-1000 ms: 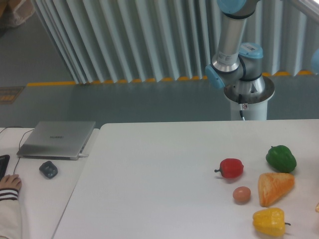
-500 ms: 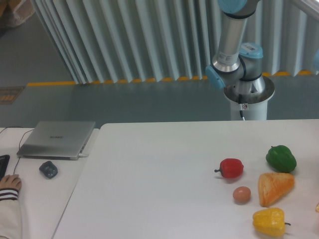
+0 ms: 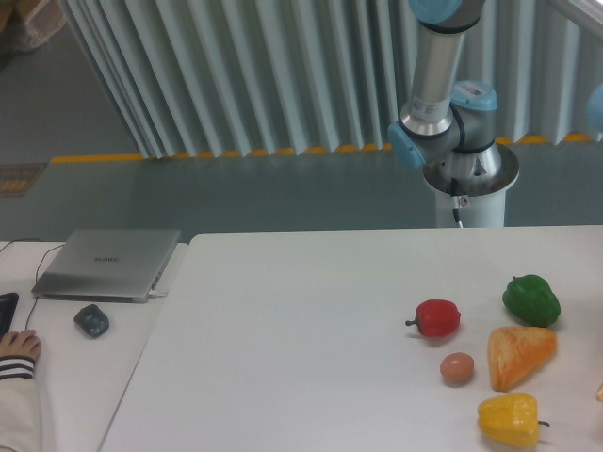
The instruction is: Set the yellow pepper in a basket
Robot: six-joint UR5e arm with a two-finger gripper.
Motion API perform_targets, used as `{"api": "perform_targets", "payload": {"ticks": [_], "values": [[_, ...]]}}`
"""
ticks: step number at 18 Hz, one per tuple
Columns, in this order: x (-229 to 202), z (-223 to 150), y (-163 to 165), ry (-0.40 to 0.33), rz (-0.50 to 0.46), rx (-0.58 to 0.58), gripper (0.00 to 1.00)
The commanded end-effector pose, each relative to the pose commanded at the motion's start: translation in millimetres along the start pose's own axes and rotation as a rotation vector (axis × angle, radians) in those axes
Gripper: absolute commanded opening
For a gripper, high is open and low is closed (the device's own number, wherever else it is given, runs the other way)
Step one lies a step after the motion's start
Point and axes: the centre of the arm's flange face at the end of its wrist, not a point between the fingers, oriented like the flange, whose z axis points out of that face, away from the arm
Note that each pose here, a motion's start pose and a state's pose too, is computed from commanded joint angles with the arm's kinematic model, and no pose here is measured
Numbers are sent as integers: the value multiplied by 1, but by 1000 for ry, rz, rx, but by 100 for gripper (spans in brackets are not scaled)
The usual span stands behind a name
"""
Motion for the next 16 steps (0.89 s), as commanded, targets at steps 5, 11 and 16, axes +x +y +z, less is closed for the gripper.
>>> {"api": "perform_targets", "payload": {"ticks": [5,11,16], "values": [[4,0,-50,-6,-70,11,100],[13,-6,-149,-36,-147,51,100],[14,-1,-249,-102,47,-90,100]]}}
